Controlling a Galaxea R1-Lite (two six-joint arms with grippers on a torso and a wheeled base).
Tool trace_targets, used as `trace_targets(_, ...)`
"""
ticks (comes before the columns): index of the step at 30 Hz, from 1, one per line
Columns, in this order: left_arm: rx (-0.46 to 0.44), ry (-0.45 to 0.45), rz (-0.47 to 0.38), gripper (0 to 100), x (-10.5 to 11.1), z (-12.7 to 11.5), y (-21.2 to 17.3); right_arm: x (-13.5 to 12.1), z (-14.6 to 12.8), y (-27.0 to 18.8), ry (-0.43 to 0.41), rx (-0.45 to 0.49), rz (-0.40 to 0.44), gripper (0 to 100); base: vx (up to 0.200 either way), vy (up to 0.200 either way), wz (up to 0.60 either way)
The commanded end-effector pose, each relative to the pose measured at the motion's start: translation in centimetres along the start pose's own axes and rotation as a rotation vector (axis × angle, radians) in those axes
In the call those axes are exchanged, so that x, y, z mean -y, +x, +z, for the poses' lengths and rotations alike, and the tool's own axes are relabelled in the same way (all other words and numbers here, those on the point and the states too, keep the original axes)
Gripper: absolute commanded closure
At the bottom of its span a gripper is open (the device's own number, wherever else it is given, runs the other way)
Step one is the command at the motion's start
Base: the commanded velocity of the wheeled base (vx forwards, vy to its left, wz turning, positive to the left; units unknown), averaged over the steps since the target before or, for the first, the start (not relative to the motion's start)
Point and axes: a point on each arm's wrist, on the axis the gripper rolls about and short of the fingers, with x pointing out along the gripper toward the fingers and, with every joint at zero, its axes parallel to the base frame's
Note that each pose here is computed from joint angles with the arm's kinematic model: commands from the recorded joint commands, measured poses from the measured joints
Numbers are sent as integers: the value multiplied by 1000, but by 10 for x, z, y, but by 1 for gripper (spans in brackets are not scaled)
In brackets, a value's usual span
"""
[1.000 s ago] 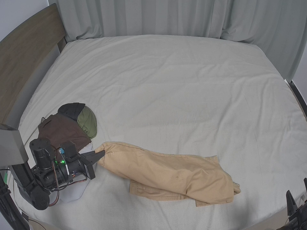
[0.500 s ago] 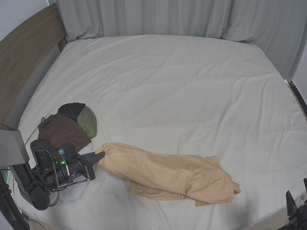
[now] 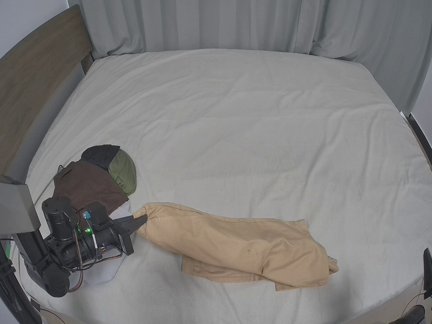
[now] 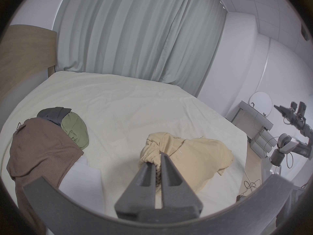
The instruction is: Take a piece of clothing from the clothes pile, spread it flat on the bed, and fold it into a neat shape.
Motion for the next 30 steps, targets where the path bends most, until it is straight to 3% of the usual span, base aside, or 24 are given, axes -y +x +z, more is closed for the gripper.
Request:
trace_targets(1,8,5,-1,100,1,2,-1,2,29,16,13,-5,36,0,0,0,0)
trace_targets(15,10,3,0,100,0,2,-1,1,38,39,35,-121,115,0,0,0,0)
trace_targets(26,9,6,-3,100,1,2,-1,-2,34,60,55,-244,231,0,0,0,0)
trace_targets(27,8,5,-4,100,2,2,0,-3,31,69,68,-299,278,0,0,0,0)
trace_targets(30,9,6,-4,100,2,2,0,-4,31,75,74,-329,303,0,0,0,0)
